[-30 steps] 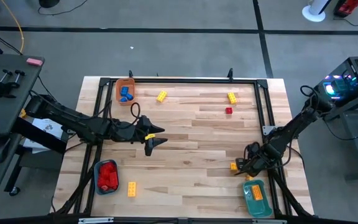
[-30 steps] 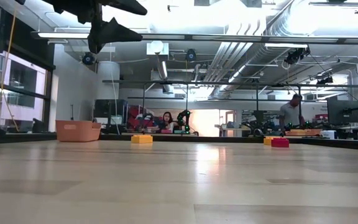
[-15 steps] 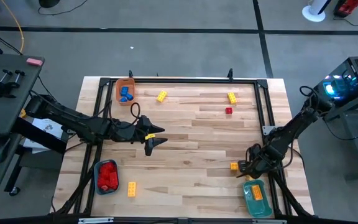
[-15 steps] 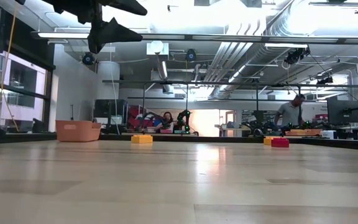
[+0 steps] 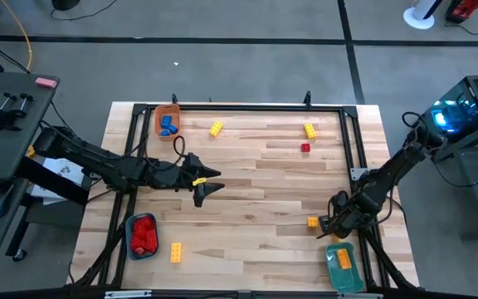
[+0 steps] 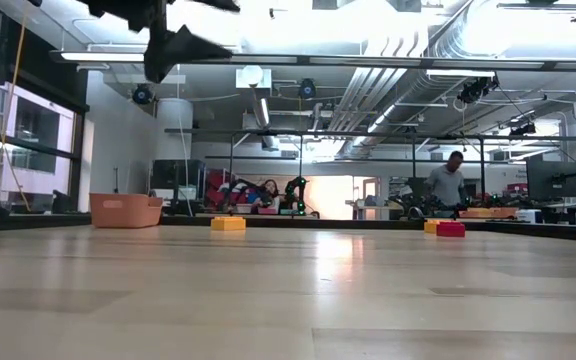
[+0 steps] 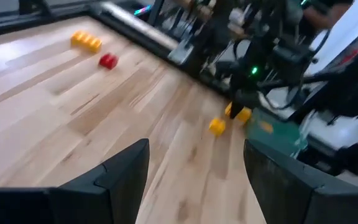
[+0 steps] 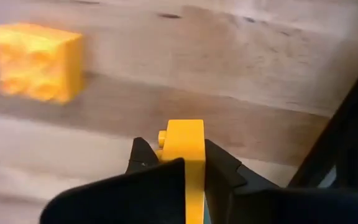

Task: Sort blocks
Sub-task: Put the yellow game piece into the right blue bin

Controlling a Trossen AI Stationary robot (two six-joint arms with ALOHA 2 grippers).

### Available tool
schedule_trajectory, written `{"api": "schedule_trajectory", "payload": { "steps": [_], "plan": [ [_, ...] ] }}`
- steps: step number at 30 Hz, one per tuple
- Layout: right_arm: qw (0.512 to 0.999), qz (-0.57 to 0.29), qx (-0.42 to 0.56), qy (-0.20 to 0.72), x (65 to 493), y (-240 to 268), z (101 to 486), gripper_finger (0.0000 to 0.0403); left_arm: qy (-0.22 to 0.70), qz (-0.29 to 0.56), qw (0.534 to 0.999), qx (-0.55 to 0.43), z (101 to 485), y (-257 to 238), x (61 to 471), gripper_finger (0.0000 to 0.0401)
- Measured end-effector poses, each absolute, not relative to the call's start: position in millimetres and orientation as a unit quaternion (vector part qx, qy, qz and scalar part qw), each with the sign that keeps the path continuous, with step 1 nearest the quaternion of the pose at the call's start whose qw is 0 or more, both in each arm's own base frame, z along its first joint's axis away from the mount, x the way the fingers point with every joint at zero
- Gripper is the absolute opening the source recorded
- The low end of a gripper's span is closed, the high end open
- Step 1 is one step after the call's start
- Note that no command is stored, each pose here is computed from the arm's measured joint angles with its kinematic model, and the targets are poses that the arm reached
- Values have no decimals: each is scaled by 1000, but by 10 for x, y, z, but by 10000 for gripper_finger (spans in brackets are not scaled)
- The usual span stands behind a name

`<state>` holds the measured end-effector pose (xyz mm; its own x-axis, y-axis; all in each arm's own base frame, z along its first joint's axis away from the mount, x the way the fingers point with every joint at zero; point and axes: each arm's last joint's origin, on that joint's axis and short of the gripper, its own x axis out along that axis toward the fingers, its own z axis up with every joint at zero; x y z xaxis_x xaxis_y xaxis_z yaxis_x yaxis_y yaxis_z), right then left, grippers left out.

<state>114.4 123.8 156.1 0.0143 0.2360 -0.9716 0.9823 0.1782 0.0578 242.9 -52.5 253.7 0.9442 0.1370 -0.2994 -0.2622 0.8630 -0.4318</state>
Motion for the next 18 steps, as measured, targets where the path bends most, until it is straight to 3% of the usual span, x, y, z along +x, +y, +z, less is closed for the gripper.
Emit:
{"api": "schedule_trajectory", "payload": {
  "steps": [5, 12, 15, 18],
  "plan": [
    [554, -382, 523, 524, 1192, 1213, 1937, 2, 84, 79, 971, -210, 2695, -544, 2468, 245],
    [753, -355, 513, 209, 1409, 1062, 2676, 1, 49, 99, 992, -57, 3056, -557, 2699, 245],
    [807, -337, 476, 95, 1565, 1014, 2951, 1, 43, 87, 995, -20, 3162, -573, 2906, 245],
    [843, -313, 434, 43, 1752, 986, 3182, 0, 35, 51, 998, -15, 3204, -604, 3155, 245]
  ]
}}
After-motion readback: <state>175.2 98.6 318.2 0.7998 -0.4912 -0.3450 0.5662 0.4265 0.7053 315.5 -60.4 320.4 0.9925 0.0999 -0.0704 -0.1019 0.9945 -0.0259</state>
